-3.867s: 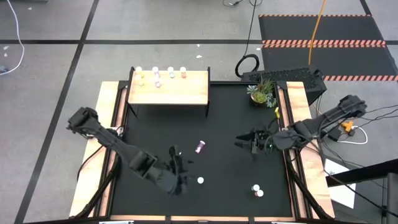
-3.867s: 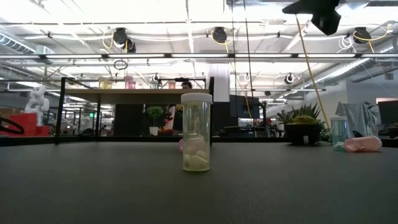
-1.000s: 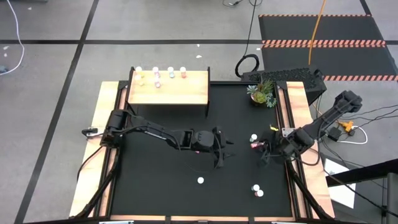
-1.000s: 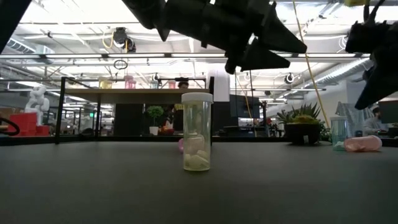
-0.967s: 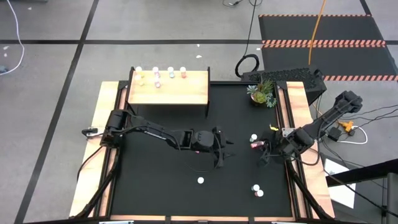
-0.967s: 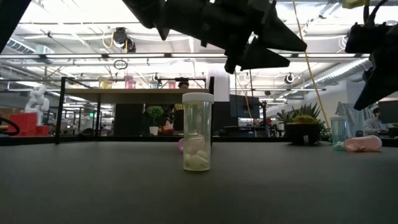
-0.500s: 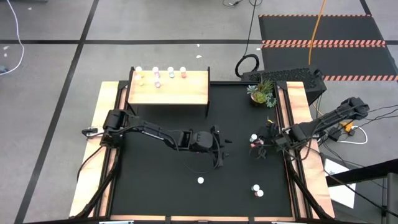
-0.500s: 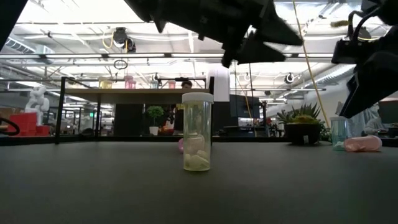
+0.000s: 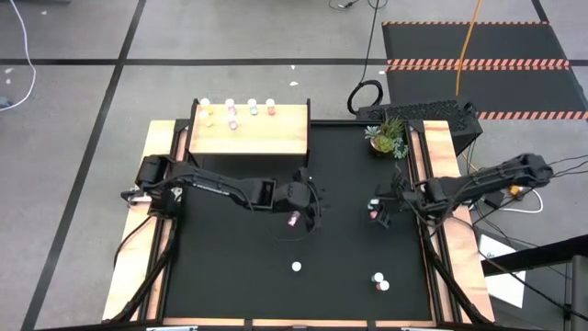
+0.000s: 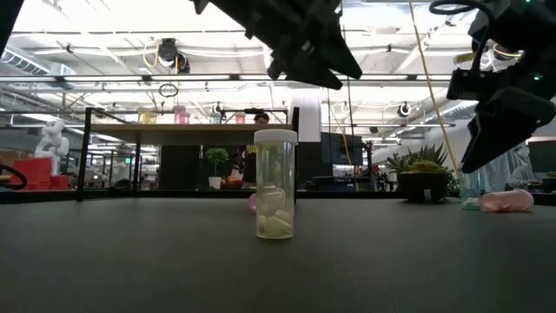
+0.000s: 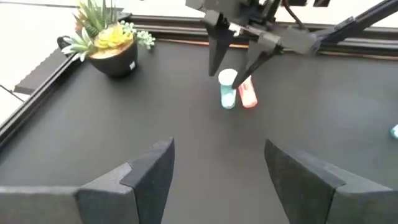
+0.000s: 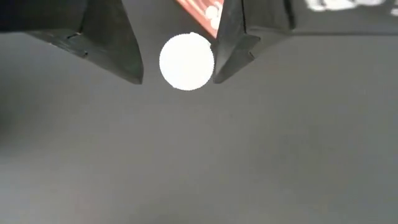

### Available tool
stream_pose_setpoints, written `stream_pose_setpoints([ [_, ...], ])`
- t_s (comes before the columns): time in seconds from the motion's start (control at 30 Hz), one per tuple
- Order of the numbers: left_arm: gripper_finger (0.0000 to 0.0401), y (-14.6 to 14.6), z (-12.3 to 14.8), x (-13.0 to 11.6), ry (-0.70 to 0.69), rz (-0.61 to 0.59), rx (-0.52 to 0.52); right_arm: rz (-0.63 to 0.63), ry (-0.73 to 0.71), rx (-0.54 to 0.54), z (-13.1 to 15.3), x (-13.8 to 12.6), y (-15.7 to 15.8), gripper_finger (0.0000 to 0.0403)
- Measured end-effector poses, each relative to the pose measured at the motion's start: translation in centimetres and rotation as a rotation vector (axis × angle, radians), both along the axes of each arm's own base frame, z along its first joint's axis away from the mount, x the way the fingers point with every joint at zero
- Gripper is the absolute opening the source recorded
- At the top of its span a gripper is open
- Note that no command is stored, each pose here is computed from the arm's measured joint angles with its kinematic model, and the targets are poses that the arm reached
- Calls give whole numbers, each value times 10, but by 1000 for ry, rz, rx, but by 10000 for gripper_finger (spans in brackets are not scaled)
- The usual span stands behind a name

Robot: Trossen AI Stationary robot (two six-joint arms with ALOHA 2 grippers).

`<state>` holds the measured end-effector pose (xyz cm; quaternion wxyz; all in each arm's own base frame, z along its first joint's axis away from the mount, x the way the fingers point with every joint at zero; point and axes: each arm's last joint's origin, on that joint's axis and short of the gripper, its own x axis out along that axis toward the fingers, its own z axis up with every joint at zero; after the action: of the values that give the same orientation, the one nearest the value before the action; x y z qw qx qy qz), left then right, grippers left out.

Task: Pick and place medicine bottles onto shelf by color
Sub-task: Put the top blue medicine bottle aligned with the other blue medicine bottle on the shelf

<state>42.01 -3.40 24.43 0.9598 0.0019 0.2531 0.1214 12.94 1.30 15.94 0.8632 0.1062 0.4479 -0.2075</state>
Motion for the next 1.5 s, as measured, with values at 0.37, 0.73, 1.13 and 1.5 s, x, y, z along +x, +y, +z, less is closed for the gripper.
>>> stream_pose_setpoints([
  [0.37,250,7,2,0,-5,9,-4,-33,-11,45,0,2,-6,175],
  [0.73,250,7,-2,-3,40,17,-15,-143,-65,65,2,-1,-2,312],
  [1.13,250,8,-4,-4,66,17,-12,-164,-102,87,-25,-14,13,314],
  [1.5,250,27,-2,-2,56,40,18,-148,-217,61,-55,-19,11,299],
])
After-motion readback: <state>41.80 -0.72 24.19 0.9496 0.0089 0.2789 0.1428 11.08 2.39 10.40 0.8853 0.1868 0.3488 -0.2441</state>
